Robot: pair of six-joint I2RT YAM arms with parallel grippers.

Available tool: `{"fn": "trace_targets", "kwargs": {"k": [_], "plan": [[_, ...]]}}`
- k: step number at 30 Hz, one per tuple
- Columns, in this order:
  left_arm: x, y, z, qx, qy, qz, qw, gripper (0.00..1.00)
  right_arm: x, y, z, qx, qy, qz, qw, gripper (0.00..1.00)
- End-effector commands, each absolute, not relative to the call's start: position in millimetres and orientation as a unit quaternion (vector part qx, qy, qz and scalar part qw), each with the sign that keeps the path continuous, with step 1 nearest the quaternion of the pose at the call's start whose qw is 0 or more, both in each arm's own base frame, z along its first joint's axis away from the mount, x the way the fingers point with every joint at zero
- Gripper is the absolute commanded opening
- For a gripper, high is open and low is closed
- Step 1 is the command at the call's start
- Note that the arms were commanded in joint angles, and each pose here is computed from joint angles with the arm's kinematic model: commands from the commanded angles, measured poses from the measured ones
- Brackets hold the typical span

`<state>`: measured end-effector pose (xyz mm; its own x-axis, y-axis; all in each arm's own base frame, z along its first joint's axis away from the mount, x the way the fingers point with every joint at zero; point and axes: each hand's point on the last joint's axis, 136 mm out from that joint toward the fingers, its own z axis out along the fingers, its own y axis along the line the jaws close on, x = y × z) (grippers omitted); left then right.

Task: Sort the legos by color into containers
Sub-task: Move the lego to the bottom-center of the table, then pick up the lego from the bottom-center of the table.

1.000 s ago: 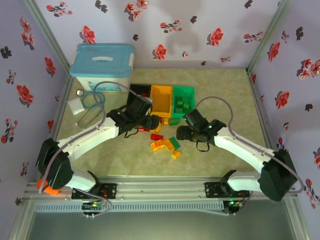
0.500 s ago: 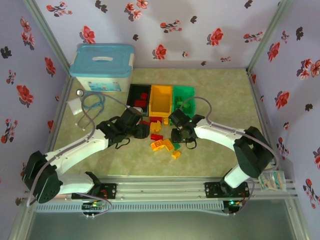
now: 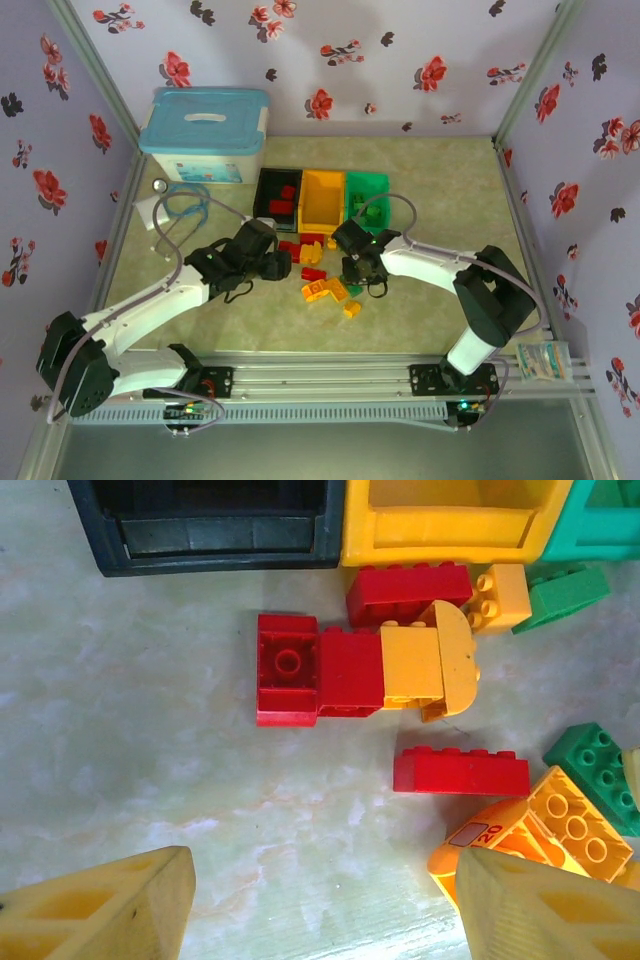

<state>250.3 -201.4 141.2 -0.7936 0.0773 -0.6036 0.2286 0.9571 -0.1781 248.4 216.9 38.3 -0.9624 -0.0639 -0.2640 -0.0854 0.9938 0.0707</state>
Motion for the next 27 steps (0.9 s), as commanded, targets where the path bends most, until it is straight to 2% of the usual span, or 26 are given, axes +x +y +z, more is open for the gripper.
{"fn": "trace_targets", "kwargs": {"k": [1,8,14,16,21,27], "plan": [[251,-194,142,0.067,0.939,-0.115,0.317,0.69,245,177,35,-0.011,0.99,-0.041,0.136,0.35],[250,-192,141,0.061,0.938,-0.118,0.32,0.68,251,147,61,0.025,0.98,-0.078,0.18,0.37],[250,-191,148,0.066,0.933,-0.122,0.332,0.68,254,185,83,0.006,0.967,0.054,0.248,0.55],[251,-190,150,0.063,0.932,-0.123,0.335,0.68,253,200,85,-0.017,0.964,0.091,0.249,0.62],[251,-188,148,0.062,0.933,-0.12,0.334,0.68,243,217,74,-0.073,0.972,0.093,0.202,0.72],[250,-185,146,0.059,0.934,-0.119,0.333,0.67,240,223,56,-0.09,0.979,0.076,0.167,0.73]]}}
